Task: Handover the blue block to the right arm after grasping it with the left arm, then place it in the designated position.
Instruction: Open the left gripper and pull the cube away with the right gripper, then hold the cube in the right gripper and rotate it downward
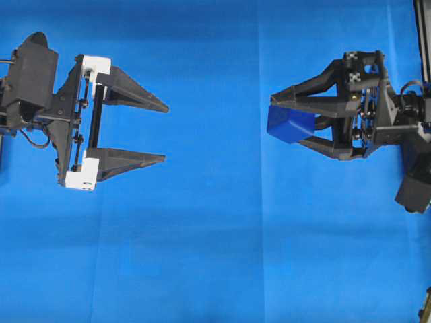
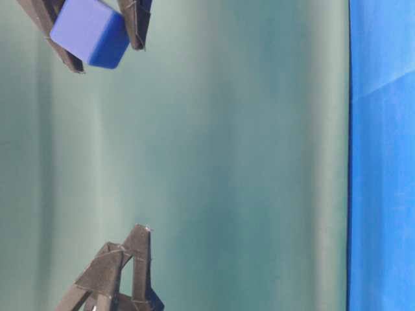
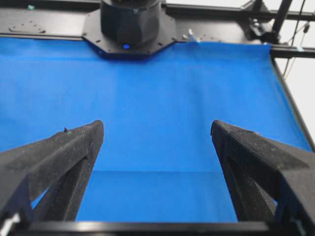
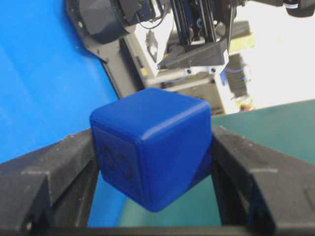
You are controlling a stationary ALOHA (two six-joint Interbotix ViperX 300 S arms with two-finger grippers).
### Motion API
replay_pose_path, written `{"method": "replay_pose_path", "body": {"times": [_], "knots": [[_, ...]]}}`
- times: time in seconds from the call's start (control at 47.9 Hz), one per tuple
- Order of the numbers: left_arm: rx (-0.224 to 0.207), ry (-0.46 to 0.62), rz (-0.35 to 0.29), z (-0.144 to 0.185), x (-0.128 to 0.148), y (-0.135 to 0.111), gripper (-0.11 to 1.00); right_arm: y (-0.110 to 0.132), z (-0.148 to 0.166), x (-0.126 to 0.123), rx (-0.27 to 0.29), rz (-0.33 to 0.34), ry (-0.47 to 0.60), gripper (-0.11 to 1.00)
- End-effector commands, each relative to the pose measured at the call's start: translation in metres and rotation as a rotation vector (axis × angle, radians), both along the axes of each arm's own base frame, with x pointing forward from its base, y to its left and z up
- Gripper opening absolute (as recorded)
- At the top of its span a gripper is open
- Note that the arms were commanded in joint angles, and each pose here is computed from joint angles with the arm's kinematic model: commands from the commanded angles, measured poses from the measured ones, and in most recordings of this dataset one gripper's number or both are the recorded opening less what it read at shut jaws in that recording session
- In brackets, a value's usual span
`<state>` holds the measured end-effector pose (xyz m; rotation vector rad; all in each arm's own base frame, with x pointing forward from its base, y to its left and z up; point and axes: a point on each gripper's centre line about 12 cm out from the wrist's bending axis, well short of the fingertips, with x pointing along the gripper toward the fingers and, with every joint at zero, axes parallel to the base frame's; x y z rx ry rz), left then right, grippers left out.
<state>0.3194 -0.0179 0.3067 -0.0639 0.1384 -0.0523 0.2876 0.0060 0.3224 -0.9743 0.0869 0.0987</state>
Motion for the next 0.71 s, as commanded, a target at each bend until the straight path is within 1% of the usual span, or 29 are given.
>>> {"method": "replay_pose_path", "body": {"times": [0.0, 0.021, 0.042, 0.083, 0.271, 0.313, 0.396, 0.459, 0.563, 0.605, 0.689], "knots": [[0.001, -0.029, -0.006, 0.010, -0.001, -0.002, 0.93, -0.001, 0.010, 0.000, 0.118, -0.020, -0.025, 0.51], [0.001, -0.029, -0.006, 0.010, -0.001, -0.002, 0.93, -0.001, 0.010, 0.000, 0.155, -0.027, -0.025, 0.51], [0.001, -0.029, -0.006, 0.010, -0.001, -0.002, 0.93, -0.001, 0.011, 0.000, 0.208, -0.036, -0.025, 0.51], [0.000, -0.031, -0.005, 0.010, -0.001, -0.001, 0.93, -0.002, 0.011, 0.000, 0.275, -0.046, -0.026, 0.51], [0.001, -0.026, -0.006, 0.009, 0.000, -0.002, 0.93, -0.004, 0.014, -0.003, 0.553, -0.087, -0.023, 0.51], [0.001, -0.029, -0.007, 0.010, 0.000, -0.002, 0.93, -0.004, 0.015, -0.005, 0.631, -0.096, -0.023, 0.51], [0.003, -0.029, -0.010, 0.010, 0.000, -0.003, 0.93, -0.004, 0.018, -0.008, 0.733, -0.107, -0.022, 0.51], [0.006, -0.030, -0.012, 0.010, 0.000, -0.004, 0.93, -0.004, 0.019, -0.009, 0.793, -0.112, -0.020, 0.51], [0.006, -0.028, -0.014, 0.009, 0.000, -0.004, 0.93, -0.004, 0.020, -0.010, 0.876, -0.124, -0.010, 0.51], [0.006, -0.026, -0.012, 0.009, 0.000, -0.003, 0.93, -0.004, 0.019, -0.010, 0.896, -0.128, -0.005, 0.51], [0.006, -0.028, -0.012, 0.009, 0.000, -0.004, 0.93, -0.004, 0.018, -0.010, 0.913, -0.132, 0.001, 0.51]]}}
